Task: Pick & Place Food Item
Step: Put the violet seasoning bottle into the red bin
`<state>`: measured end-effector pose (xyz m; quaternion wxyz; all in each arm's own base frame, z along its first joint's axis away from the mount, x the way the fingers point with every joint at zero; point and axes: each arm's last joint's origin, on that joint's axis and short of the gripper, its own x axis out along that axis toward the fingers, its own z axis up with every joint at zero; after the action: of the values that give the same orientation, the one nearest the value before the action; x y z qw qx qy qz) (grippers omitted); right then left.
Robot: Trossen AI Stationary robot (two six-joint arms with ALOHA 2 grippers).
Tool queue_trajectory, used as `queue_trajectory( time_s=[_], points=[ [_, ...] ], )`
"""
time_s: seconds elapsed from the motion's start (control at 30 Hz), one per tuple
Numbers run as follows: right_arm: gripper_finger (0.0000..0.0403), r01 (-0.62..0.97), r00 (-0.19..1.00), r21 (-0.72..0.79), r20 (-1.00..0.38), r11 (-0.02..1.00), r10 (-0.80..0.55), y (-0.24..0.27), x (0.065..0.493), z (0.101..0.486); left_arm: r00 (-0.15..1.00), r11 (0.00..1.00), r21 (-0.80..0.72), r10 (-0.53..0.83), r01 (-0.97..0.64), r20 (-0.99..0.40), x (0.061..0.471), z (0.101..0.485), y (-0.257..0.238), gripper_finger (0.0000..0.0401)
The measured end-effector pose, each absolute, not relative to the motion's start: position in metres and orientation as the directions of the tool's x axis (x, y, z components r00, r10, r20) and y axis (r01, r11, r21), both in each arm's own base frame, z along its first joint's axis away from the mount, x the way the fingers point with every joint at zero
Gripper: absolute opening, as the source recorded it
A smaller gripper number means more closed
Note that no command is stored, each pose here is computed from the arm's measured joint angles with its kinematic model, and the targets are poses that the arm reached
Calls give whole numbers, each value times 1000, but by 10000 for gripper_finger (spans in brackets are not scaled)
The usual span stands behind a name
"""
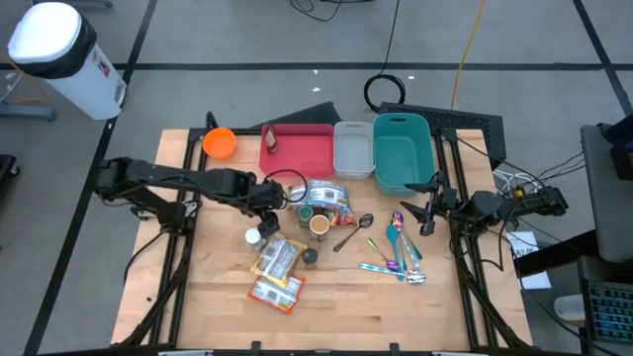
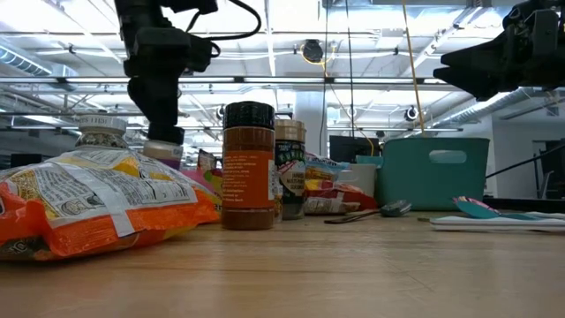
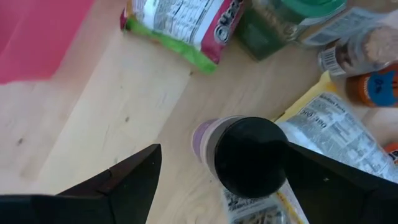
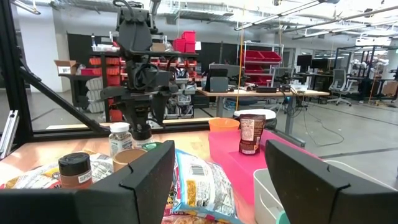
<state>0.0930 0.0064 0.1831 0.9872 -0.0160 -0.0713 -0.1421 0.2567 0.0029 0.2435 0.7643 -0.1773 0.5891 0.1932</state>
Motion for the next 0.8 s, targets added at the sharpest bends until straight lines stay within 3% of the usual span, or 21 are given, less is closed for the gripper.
queue_trajectory(
  time_s=[0.8],
  points=[
    [242, 283, 949, -11, 146, 959, -278, 6, 93, 183, 229, 883, -72, 41, -464, -973, 254, 252, 11, 335]
  ],
)
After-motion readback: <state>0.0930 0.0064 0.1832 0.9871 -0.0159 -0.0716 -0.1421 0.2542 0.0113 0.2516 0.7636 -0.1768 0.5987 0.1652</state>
